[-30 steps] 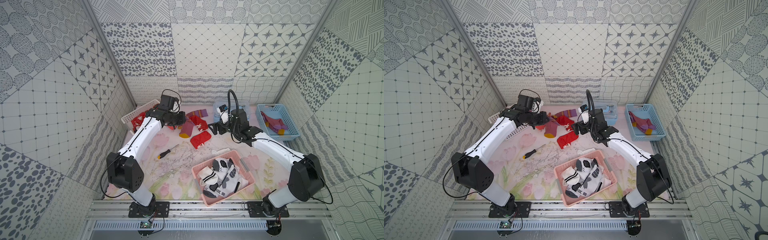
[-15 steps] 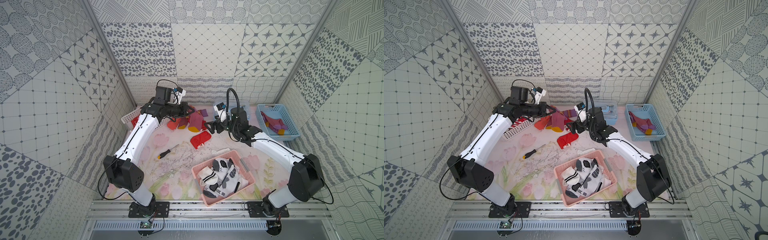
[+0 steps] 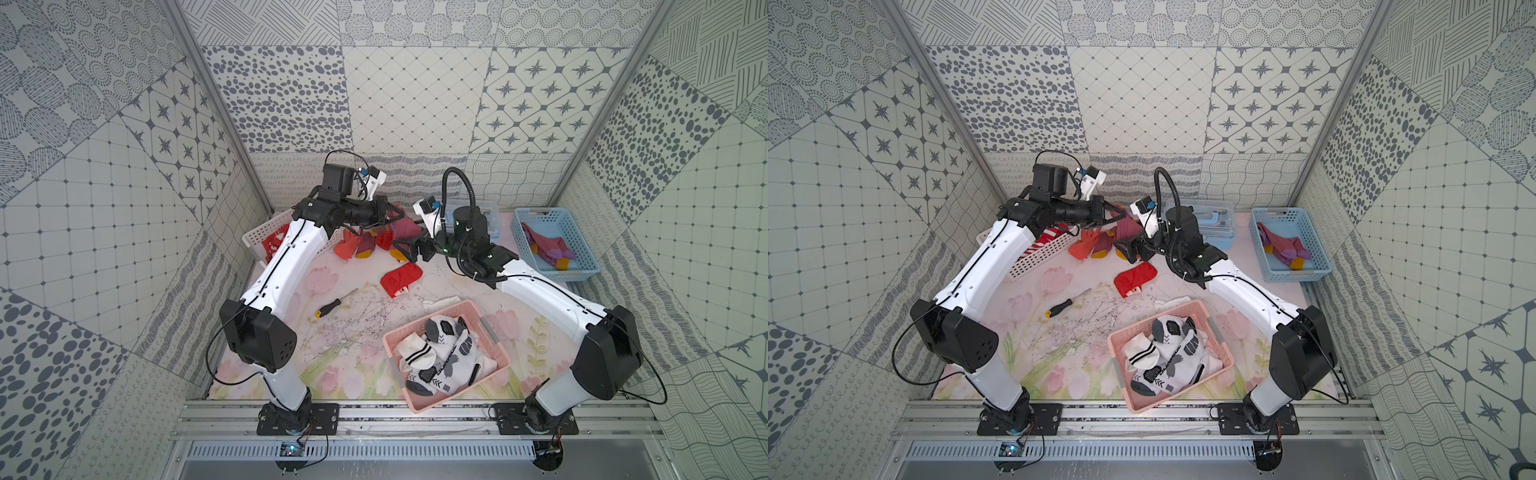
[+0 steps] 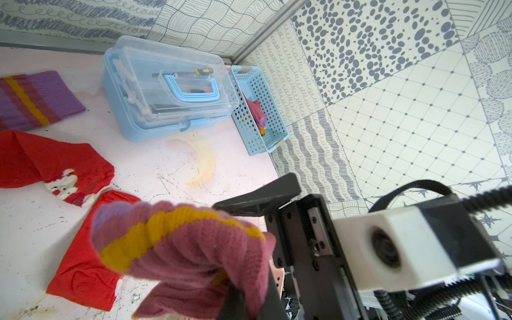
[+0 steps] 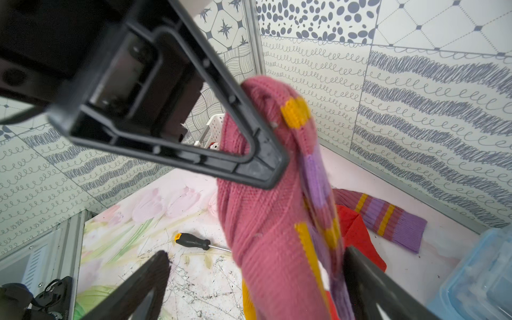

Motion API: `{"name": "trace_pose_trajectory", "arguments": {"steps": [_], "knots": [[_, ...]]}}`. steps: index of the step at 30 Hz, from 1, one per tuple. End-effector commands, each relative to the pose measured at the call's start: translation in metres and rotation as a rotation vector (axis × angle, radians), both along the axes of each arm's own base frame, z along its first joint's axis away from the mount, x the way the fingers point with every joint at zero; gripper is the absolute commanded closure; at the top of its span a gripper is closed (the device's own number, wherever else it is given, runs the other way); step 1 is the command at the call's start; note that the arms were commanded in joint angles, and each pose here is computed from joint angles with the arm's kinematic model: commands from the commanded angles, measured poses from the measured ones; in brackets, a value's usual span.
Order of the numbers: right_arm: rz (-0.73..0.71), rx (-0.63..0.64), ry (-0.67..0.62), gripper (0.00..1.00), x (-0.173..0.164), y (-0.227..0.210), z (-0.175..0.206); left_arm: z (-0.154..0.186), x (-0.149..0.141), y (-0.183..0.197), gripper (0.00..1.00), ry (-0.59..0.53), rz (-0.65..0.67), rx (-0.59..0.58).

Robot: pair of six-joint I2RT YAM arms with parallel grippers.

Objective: Sort the socks into the basket by color
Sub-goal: Pick up the sock from the center of the board.

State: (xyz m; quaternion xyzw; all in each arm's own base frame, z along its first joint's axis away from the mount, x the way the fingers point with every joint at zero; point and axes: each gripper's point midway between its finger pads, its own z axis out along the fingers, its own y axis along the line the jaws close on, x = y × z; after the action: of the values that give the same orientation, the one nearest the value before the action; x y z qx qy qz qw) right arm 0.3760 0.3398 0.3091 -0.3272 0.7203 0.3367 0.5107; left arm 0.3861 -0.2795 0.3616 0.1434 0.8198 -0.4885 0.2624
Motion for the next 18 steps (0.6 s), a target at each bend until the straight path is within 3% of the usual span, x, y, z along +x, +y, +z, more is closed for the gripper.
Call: {"name": "trace_pose_trajectory", "arguments": {"steps": [1, 3, 6, 14, 18], "knots": [[-0.011, 0.022, -0.070, 0.01, 0.014, 0.007, 0.014, 0.021, -0.012, -0.020, 1.00, -0.023, -0.109, -0.070], [-0.008, 0.022, -0.074, 0.04, 0.017, 0.009, 0.013, 0.022, -0.014, -0.023, 1.00, -0.013, -0.129, -0.079], [0.008, 0.022, -0.068, 0.20, 0.020, 0.014, 0.012, 0.024, -0.016, -0.027, 1.00, -0.006, -0.151, -0.085], [0.000, 0.045, -0.059, 0.88, 0.022, 0.014, 0.018, 0.024, -0.018, -0.029, 1.00, 0.001, -0.169, -0.092], [-0.012, 0.045, -0.063, 0.98, 0.020, 0.011, 0.023, 0.022, -0.018, -0.029, 1.00, 0.002, -0.168, -0.087]]}}
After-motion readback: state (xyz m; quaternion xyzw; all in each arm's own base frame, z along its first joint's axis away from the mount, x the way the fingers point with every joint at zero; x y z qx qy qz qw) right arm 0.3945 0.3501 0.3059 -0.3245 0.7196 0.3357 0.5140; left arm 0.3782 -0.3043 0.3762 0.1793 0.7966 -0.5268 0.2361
